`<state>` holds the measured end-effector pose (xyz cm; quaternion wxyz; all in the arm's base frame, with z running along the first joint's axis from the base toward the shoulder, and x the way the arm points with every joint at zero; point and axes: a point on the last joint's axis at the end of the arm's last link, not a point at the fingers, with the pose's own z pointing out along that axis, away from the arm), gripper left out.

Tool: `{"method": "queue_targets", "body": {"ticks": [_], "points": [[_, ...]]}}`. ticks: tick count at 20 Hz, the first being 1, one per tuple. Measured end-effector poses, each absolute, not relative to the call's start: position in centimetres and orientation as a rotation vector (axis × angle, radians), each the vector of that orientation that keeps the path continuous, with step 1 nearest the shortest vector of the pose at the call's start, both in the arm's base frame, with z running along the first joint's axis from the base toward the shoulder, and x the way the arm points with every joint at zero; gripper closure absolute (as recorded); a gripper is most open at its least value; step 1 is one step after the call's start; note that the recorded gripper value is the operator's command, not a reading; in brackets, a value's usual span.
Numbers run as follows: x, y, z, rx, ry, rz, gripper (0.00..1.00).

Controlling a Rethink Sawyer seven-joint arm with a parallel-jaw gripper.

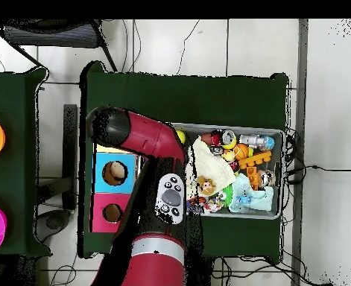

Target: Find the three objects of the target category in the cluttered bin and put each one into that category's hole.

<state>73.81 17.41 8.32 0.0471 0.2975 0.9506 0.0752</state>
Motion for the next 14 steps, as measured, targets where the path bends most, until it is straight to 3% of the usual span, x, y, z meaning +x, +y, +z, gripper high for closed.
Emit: {"method": "queue_targets", "body": {"ticks": [14], "points": [[73.76, 18.61, 8.27, 0.895, 2.91, 0.258, 1.0]]}}
